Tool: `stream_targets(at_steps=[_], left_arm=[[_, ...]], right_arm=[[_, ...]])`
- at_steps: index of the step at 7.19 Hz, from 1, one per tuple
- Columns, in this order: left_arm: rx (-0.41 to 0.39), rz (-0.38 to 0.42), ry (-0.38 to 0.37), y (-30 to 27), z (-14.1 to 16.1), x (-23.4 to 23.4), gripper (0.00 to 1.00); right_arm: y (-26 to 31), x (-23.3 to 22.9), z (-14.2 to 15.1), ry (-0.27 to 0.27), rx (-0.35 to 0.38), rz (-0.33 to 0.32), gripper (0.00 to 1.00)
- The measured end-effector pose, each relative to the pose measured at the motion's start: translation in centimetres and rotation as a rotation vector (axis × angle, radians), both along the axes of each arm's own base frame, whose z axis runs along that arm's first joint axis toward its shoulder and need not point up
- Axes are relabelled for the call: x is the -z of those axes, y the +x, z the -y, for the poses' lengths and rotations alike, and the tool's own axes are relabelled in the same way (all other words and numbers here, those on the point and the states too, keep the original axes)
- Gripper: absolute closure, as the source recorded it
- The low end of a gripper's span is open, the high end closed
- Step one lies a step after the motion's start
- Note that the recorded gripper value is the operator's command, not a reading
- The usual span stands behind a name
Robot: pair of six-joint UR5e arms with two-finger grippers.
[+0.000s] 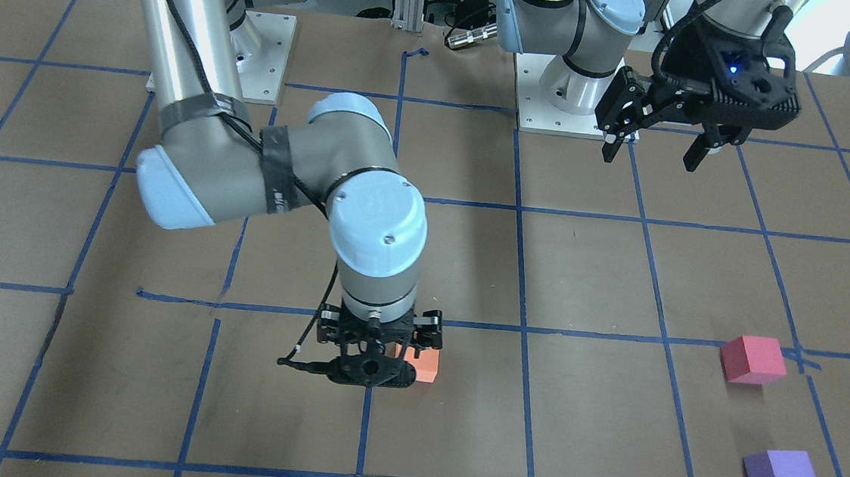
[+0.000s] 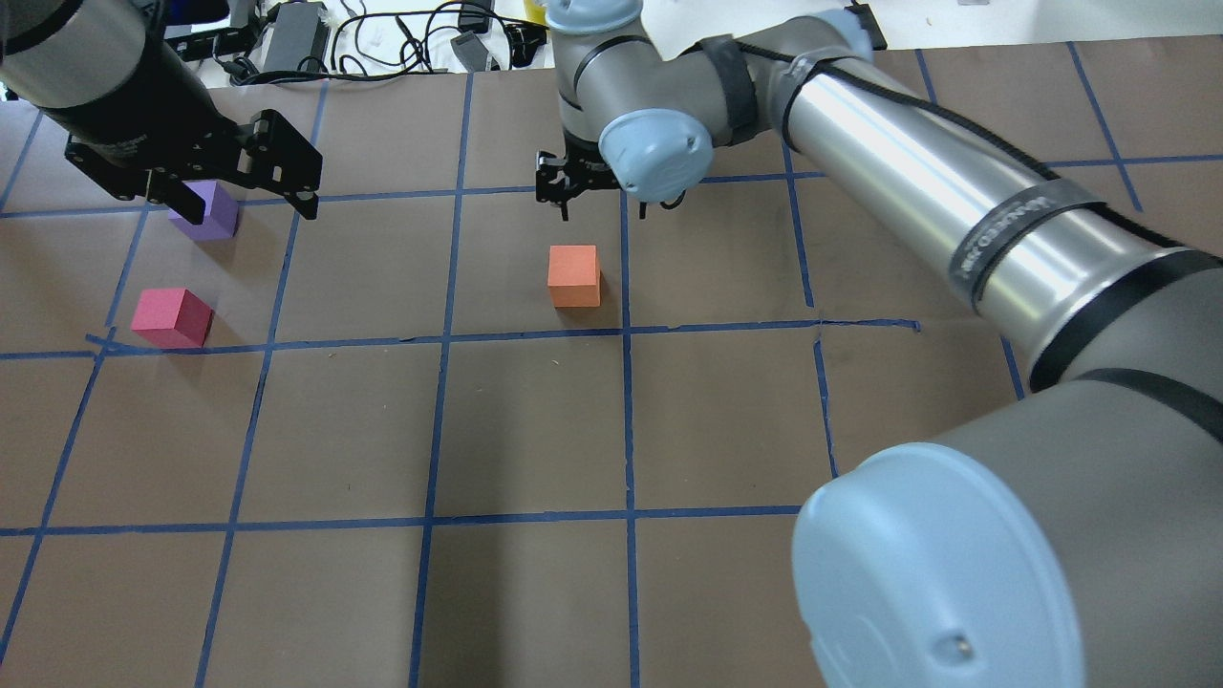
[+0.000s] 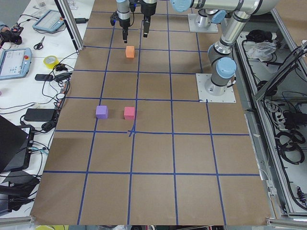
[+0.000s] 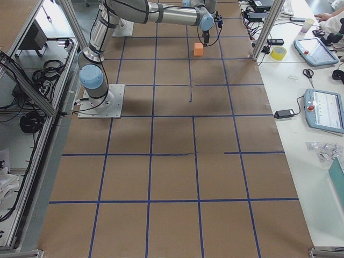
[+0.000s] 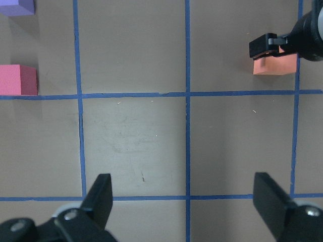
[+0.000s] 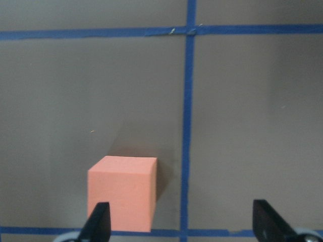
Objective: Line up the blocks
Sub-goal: 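Open the right gripper and raise it away while the left arm moves toward the cube, then reach the left gripper to the orange cube and grasp it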
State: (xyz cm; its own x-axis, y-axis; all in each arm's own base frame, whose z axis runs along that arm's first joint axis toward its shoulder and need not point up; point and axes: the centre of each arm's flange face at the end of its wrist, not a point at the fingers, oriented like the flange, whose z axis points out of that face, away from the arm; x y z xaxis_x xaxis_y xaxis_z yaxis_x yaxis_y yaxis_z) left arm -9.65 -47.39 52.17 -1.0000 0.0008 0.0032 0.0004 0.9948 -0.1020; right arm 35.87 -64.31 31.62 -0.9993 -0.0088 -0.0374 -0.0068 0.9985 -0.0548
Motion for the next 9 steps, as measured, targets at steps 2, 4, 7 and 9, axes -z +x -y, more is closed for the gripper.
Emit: stream_targets(at_steps=[2,4,7,9], left_arm=[[0.003,-0.009,0.054,-0.3,0.4,3.0,0.00],[-0.003,-0.036,0.068,-0.5,2.5,7.3,0.00],[0.030,-0.045,0.036,-2.5,7.1,13.2,0.00],[0.042,-0.043,-0.020,-5.5,9.5,15.8,0.00]], right_arm=[[-8.8,-5.7,-0.6,-0.015,-0.043,-0.011,0.00],[-14.7,-10.6,-6.5,-0.040,-0.036,-0.016,0.00],[-18.1,-13.2,-15.2,-0.002,-0.008,-0.023,0.00],[-18.8,-13.0,-15.9,0.012,0.005,-0.026,0.00]])
